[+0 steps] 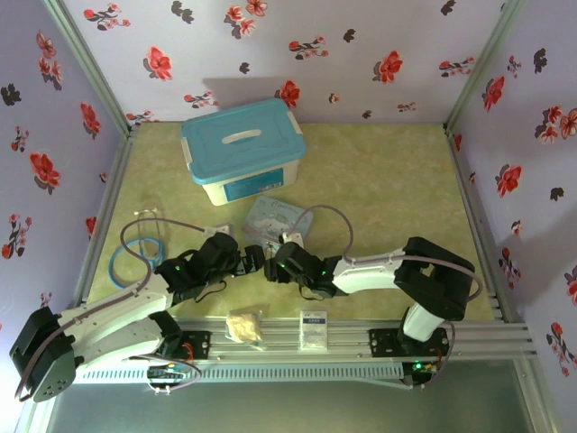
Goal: Unlock a padlock with a key
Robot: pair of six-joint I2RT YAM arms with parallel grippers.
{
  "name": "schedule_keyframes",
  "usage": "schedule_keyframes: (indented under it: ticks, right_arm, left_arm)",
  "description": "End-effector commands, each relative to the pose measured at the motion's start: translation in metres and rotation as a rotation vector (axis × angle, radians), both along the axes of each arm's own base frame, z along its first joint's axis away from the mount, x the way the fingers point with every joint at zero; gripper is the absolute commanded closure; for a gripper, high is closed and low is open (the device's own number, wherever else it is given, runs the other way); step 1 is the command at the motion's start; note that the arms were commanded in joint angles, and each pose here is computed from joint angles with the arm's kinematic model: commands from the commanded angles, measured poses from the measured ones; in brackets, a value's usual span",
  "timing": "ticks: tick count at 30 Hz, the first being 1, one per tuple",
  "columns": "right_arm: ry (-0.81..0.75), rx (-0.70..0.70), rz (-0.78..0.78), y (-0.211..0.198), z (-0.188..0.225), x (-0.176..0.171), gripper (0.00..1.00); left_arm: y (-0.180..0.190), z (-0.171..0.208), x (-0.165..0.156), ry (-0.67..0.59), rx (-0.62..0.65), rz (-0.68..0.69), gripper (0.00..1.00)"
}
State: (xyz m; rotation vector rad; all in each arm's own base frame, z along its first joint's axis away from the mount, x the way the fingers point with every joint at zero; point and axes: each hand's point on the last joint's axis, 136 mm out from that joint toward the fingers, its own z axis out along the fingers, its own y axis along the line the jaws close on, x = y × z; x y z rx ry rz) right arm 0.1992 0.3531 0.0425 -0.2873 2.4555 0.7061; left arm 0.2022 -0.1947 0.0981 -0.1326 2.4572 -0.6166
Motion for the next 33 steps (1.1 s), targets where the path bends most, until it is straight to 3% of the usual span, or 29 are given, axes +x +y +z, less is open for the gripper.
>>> schedule_keyframes:
  ticks: [1,16,23,33]
  right_arm:
    - [-0.001,-0.053,-0.036,-0.001,-0.005,0.006,0.49]
    - [0.081,-0.168,-0.034,-0.001,-0.031,0.002,0.65]
    - [0.092,-0.080,-0.053,-0.008,-0.026,-0.002,0.76]
    - [0.125,0.058,-0.100,-0.022,-0.022,-0.003,0.85]
  left_arm:
    - [0.001,-0.001,0.001,-0.003,-0.019,0.006,0.01]
    - [0.005,-0.007,0.002,0.002,-0.024,0.026,0.01]
    - [0.006,-0.009,0.003,0.002,-0.030,0.032,0.01]
    - [0.000,-0.001,0.010,-0.019,-0.032,0.025,0.02]
